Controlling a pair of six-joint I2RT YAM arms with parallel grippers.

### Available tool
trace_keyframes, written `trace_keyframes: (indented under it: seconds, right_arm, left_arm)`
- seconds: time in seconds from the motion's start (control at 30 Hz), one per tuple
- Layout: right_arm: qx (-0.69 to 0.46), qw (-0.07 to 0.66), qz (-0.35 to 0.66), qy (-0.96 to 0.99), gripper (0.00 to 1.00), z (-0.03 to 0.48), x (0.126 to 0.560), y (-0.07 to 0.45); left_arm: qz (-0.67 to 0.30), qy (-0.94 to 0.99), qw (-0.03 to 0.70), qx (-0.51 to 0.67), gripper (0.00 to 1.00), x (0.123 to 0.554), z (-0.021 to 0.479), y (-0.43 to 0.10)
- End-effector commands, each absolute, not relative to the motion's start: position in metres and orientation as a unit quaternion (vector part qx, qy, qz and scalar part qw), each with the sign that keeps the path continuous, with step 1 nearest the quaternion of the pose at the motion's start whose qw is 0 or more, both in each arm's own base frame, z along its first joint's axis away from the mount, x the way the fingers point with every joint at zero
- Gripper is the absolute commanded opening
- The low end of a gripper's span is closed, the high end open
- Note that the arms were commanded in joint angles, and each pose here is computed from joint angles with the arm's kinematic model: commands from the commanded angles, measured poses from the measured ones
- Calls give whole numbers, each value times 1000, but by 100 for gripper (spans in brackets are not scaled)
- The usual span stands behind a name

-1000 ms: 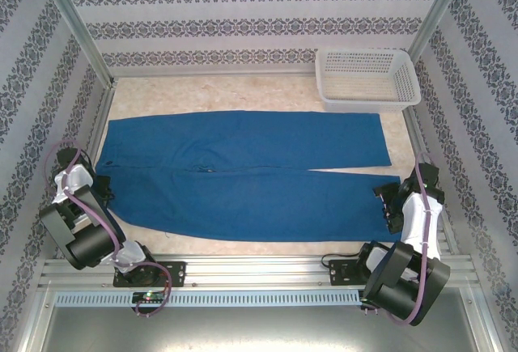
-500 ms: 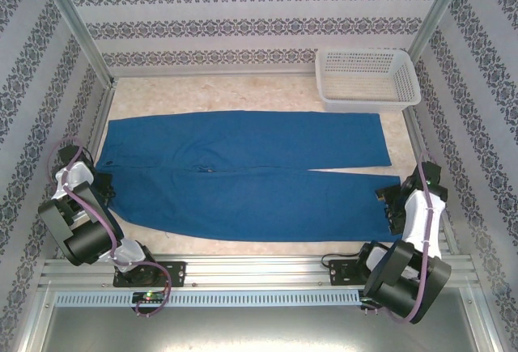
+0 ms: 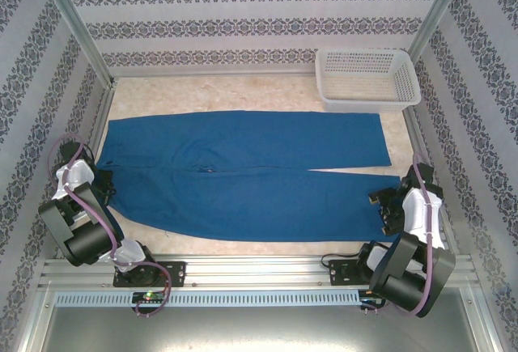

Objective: Roll up the long pants

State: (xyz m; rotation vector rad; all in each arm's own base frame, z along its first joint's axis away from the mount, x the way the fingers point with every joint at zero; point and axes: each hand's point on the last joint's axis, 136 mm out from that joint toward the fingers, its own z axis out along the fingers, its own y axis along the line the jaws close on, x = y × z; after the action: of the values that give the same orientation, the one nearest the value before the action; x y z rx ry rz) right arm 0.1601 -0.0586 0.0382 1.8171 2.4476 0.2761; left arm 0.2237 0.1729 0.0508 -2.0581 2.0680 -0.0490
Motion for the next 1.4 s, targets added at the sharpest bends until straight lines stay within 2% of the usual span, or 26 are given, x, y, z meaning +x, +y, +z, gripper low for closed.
trace_keyframes:
  seconds: [0.0, 0.23, 0.27, 0.37, 0.43, 0.47, 0.63, 0.77, 1.1, 1.37]
  right_arm:
    - [580, 15, 55, 813, 81, 31, 152, -58]
    - [553, -49, -5, 832, 80, 12, 150, -70]
    - [548, -54, -8, 834, 76, 10, 151, -70]
    - [540, -54, -25, 839, 43, 6, 151, -73]
    - [538, -50, -33, 840, 9, 6, 152, -74]
    - [538, -50, -34, 841, 0, 6, 152, -75]
    - [521, -46, -33, 852, 0, 12, 156, -73]
    - [504, -18, -28, 863, 0, 37, 167, -71]
    - [430, 51, 52, 900, 0, 128, 227, -54]
    - [397, 52, 90, 912, 0, 141, 271, -50]
  left_arm:
    - [-29, 698, 121, -705, 0, 229, 64, 170]
    - [-35, 692, 123, -710, 0, 230, 62, 167]
    - [-34, 692, 124, -710, 0, 230, 62, 167]
    - [-34, 692, 121, -711, 0, 231, 58, 168]
    - [-34, 693, 116, -711, 0, 231, 56, 168]
    - [-34, 694, 115, -710, 0, 231, 54, 168]
    - [-35, 694, 111, -711, 0, 233, 52, 168]
    - [-33, 696, 116, -708, 0, 234, 60, 170]
    - [-47, 683, 152, -713, 0, 243, 99, 174]
    - [-80, 670, 190, -714, 0, 269, 132, 183]
